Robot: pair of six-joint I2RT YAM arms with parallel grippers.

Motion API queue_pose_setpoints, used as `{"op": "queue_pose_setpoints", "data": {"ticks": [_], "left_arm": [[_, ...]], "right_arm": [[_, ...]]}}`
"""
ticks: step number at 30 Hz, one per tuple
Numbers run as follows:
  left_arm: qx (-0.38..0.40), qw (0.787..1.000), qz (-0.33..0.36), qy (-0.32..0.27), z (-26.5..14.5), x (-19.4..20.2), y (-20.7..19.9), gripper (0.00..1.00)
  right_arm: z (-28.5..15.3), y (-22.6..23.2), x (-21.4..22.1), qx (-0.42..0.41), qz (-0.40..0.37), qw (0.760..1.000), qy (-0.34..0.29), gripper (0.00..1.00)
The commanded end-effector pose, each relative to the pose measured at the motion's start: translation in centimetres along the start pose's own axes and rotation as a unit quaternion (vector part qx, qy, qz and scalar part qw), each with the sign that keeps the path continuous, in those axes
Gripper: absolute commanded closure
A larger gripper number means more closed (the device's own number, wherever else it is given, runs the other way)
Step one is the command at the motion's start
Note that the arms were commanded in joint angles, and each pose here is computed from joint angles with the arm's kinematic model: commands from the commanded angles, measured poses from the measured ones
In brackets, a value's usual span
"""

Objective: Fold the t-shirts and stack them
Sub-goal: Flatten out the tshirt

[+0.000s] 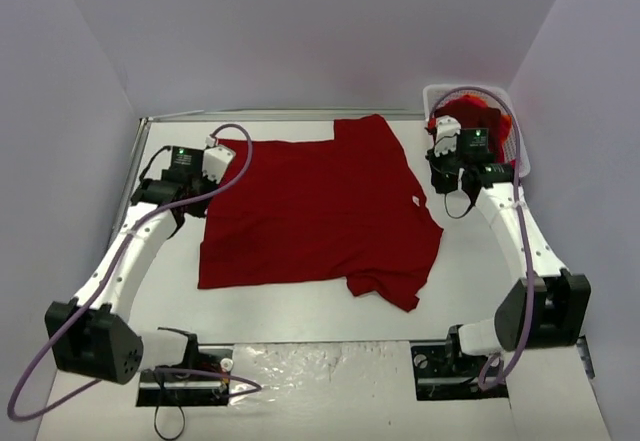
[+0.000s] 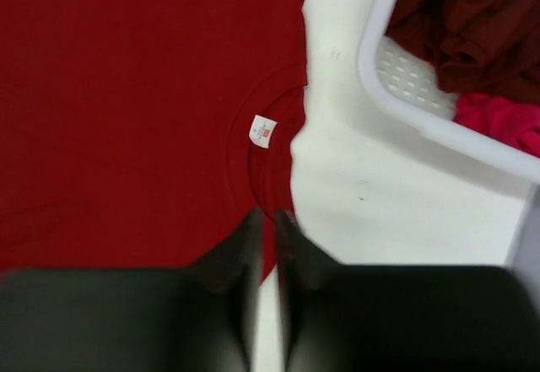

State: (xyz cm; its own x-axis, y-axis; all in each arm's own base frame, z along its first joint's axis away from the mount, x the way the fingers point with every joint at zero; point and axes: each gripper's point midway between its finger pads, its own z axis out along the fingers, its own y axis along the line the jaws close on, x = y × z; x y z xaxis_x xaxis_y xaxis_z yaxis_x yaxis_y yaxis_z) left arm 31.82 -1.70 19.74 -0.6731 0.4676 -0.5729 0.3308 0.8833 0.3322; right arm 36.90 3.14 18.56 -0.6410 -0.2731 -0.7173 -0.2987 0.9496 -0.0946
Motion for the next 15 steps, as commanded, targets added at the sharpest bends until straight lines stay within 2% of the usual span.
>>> {"op": "queue_pose_setpoints", "data": {"ticks": [1,2,3,7,15], "left_arm": [[0.031,0.999,0.026,-0.014,2.2,-1.1,-2.4,0.84],[0.035,0.999,0.034,-0.008,2.8,-1.0,-2.9,0.95],[0.042,0.998,0.039,0.001,3.5,-0.8,-3.4,0.97],[0.073,0.995,0.047,0.048,7.3,0.0,-5.4,0.98],[0.072,0.994,0.046,0.069,10.5,-1.0,-6.3,0.98]], "right_arm": [[2.9,0.7,0.3,-0.031,-0.002,0.999,0.011,1.0],[3.4,1.0,0.4,-0.038,-0.003,0.999,0.017,1.0],[3.9,1.2,0.5,-0.044,-0.003,0.999,0.021,1.0],[6.8,2.3,2.5,-0.07,-0.003,0.995,0.066,1.0],[10.3,3.5,5.6,-0.092,-0.019,0.987,0.131,1.0]]}}
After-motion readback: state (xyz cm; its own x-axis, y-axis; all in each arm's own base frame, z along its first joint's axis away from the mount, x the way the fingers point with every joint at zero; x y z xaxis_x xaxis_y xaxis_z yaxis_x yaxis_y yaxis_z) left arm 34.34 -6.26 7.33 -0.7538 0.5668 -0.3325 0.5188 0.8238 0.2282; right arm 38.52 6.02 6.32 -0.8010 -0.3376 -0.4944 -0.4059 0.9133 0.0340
